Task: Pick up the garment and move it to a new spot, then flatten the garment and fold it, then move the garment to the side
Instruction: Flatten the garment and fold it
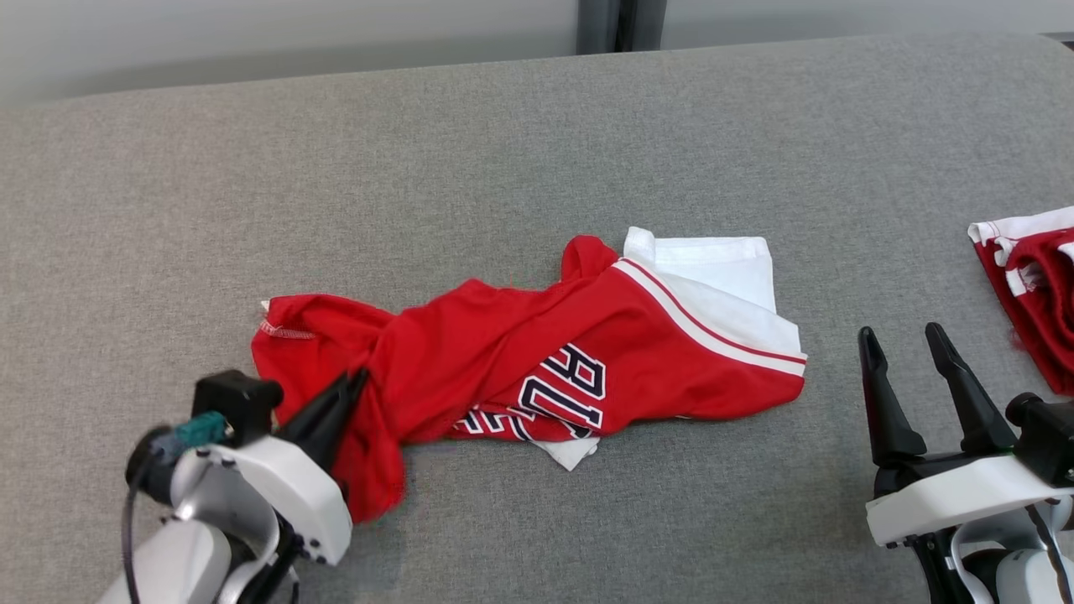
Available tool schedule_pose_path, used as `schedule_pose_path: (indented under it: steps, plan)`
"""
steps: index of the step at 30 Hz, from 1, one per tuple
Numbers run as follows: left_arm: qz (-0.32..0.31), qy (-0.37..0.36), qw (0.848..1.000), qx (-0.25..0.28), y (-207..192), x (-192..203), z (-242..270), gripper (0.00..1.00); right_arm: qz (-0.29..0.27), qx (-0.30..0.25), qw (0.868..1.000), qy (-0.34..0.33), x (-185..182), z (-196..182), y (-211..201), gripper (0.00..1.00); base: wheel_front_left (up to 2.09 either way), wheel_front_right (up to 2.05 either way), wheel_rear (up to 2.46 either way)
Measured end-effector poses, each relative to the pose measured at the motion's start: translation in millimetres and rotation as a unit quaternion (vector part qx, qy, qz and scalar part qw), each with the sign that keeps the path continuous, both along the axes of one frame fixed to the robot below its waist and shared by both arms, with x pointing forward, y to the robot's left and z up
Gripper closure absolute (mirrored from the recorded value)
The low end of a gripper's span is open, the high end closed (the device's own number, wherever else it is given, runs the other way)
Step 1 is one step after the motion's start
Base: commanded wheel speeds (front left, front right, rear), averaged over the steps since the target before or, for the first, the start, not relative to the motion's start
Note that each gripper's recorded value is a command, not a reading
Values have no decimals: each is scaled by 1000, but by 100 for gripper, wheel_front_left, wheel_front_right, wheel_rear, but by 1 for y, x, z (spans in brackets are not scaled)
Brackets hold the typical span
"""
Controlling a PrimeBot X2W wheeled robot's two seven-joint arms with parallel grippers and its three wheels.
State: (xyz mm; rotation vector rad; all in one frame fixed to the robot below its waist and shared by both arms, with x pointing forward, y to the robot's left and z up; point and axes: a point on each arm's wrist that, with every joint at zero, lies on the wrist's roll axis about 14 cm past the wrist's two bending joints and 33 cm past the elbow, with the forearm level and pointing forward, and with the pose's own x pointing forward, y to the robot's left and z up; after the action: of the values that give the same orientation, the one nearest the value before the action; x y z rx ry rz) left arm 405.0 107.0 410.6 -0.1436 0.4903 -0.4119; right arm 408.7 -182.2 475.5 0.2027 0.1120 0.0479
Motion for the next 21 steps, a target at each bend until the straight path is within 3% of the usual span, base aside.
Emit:
schedule_pose_path:
  steps: [10,14,21]
  plan:
    - [-8,-164,986,-22,-1,50,107,100,-8,7,1000,-9,-2,6,-4,0,0,0,0]
    - [-11,-139,988,-65,-6,46,113,100,-18,10,1000,-8,-8,6,-11,0,0,0,0]
    - [32,-73,996,-50,28,23,68,100,-33,12,999,1,-13,-1,-20,0,0,0,0]
